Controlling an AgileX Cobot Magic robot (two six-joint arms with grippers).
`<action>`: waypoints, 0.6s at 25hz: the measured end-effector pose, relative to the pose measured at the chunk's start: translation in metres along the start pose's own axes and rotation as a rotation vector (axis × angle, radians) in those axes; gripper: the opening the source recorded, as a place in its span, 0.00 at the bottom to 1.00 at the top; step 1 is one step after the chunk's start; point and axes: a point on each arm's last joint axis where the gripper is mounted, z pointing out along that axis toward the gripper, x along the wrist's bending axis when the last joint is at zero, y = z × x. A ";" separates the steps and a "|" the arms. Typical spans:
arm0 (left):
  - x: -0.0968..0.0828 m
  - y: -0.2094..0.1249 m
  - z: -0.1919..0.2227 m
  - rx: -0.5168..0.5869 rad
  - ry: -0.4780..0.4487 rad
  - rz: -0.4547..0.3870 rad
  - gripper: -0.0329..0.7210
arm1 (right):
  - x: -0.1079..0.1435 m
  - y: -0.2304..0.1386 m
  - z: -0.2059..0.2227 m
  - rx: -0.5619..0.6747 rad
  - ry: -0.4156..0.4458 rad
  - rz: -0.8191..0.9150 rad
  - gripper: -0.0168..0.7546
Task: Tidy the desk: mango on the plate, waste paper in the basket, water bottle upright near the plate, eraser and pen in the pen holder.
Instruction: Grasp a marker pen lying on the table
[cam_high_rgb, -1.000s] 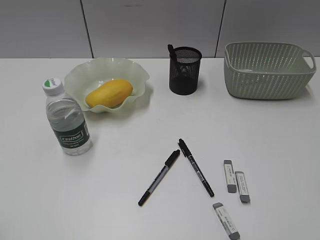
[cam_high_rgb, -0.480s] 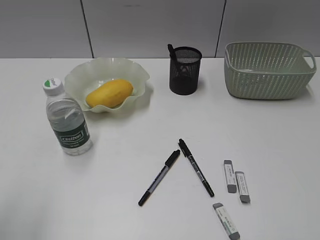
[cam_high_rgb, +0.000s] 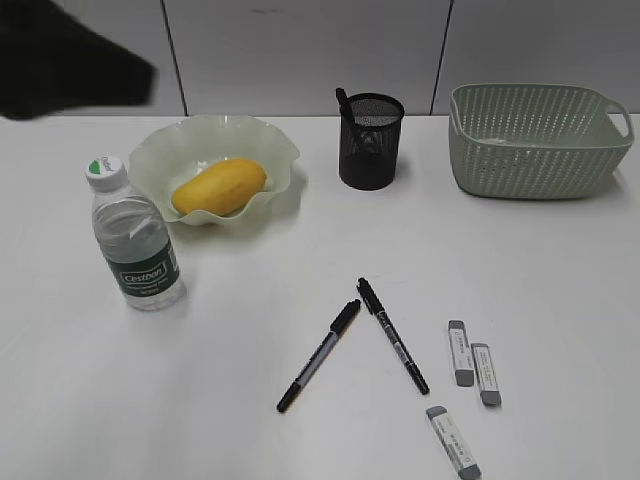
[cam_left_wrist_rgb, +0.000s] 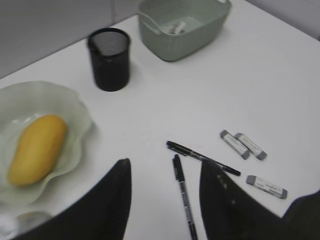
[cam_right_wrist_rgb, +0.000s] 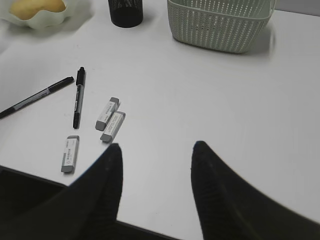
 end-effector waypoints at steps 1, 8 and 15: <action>-0.013 0.001 0.018 0.035 -0.025 0.033 0.49 | 0.000 0.000 0.000 0.000 0.000 0.000 0.50; -0.049 -0.026 0.154 0.430 0.002 0.064 0.58 | 0.000 0.000 0.000 -0.001 0.000 0.001 0.50; -0.047 -0.065 0.249 0.697 0.040 0.062 0.64 | 0.000 0.000 0.000 -0.001 -0.001 0.001 0.50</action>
